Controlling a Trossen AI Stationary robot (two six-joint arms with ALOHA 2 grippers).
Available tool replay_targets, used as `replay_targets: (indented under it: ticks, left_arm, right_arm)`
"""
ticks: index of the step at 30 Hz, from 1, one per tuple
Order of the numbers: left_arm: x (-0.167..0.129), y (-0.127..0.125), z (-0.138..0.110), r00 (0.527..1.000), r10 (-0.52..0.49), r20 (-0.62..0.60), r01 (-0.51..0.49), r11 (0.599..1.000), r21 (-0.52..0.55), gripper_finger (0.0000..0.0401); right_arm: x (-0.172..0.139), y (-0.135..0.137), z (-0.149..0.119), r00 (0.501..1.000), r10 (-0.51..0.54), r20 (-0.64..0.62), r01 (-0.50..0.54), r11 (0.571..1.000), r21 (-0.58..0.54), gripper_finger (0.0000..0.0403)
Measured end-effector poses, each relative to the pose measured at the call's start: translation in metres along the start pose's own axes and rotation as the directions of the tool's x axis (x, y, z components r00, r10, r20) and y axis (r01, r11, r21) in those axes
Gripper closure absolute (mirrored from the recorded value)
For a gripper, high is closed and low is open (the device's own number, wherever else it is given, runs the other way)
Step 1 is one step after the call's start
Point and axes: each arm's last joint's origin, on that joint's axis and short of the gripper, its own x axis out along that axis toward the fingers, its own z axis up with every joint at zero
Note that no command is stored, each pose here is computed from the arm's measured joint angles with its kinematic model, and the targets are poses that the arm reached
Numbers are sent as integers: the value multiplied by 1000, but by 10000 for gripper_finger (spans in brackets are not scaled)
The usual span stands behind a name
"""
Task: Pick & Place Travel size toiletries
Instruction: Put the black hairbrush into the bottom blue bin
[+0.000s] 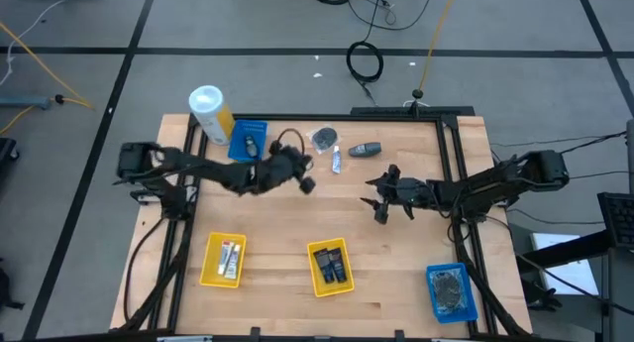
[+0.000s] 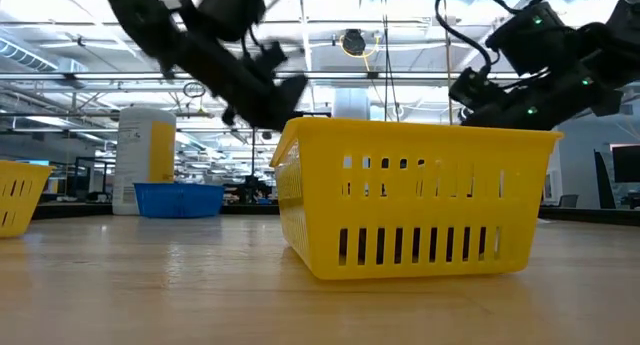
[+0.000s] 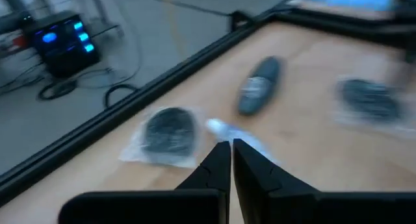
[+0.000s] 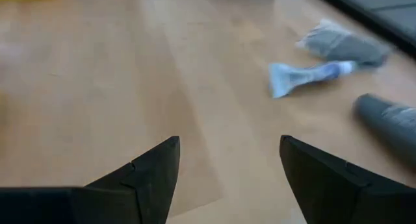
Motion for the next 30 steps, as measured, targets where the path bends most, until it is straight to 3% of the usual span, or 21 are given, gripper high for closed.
replay_targets:
  ticks: [4, 8, 10, 15, 20, 30]
  left_arm:
    - [39, 25, -13, 999, 41, -30, -42, 998, -36, 359]
    - [78, 46, -15, 988, -26, -153, 11, 995, -96, 299]
    - [96, 55, -14, 975, -13, -222, -12, 994, -111, 262]
    - [131, 64, -9, 936, 10, -351, -53, 992, -113, 192]
    - [139, 57, 9, 935, 36, -352, -63, 996, -66, 172]
    - [137, 67, -3, 870, -54, -490, 13, 996, -87, 171]
  right_arm:
    - [-5, 16, 2, 990, 136, 49, -139, 987, 77, 147]
    - [-13, 37, 6, 964, 238, 120, -249, 964, 89, 147]
    - [-18, 46, 7, 949, 282, 144, -294, 953, 75, 147]
    - [-27, 61, 4, 946, 282, 160, -298, 951, 85, 147]
    - [-33, 69, 1, 956, 241, 168, -258, 962, 91, 147]
    - [-37, 76, -1, 950, 264, 166, -282, 954, 99, 147]
